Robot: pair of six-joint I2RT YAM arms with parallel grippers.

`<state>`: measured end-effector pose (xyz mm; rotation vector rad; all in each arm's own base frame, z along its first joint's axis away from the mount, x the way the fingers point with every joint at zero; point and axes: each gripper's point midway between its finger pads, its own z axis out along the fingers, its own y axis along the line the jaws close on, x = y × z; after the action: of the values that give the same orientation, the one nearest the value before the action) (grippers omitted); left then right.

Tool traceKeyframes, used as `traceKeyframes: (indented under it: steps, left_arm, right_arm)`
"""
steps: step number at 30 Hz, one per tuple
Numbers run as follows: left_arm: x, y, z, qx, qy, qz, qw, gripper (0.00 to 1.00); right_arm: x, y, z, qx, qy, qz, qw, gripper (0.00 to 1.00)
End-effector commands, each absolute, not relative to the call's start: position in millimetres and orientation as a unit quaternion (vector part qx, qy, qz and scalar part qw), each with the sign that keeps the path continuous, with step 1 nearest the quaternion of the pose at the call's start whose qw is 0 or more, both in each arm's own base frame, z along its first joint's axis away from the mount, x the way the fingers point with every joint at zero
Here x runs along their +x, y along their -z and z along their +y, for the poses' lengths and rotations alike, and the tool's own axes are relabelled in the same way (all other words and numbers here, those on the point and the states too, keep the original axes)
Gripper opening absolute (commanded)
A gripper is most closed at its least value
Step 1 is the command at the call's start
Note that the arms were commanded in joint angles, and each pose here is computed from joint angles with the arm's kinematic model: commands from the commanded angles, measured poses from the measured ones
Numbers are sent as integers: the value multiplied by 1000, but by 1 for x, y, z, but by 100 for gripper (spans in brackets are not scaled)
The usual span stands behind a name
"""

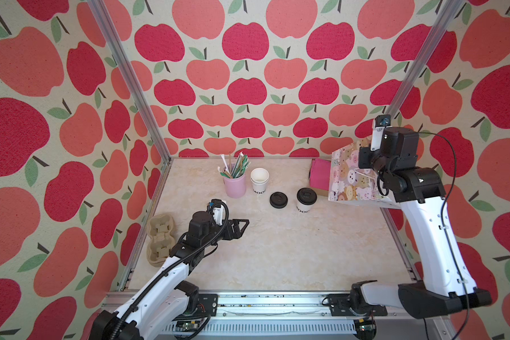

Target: Pack the takeout coffee

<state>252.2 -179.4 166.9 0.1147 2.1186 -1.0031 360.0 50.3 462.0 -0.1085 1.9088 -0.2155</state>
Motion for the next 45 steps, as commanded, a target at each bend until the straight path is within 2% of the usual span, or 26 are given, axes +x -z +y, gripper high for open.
traceKeyframes:
  steps: [1, 6, 10, 18, 25, 33, 39, 43, 45]
  left_arm:
    - [254, -177, -174, 42, 382, 832, 400, 99]
    - [254, -177, -167, 34, 367, 836, 406, 99]
    - [255, -179, -164, 30, 358, 838, 411, 99]
    - [258, -182, -153, 14, 338, 835, 433, 99]
    - [260, -190, -145, 3, 324, 829, 456, 99]
    - [257, -191, -119, -40, 278, 832, 479, 99]
    - [252, -188, -95, -85, 232, 841, 481, 99]
    - [249, -187, -81, -101, 204, 850, 474, 99]
    - [249, -189, -72, -108, 187, 856, 469, 99]
  right_arm:
    - [353, -493, 73, -76, 88, 792, 599, 0]
    - [337, -522, 142, -154, 16, 767, 622, 0]
    - [328, -517, 195, -221, -7, 760, 611, 0]
    - [308, -456, 286, -352, -26, 776, 523, 0]
    - [267, -391, 351, -449, -48, 782, 430, 0]
    - [243, -330, 398, -479, -78, 796, 362, 1]
    - [241, -296, 423, -480, -80, 803, 344, 3]
    - [239, -274, 436, -485, -74, 808, 326, 7]
    - [238, -267, 441, -485, -71, 810, 322, 12]
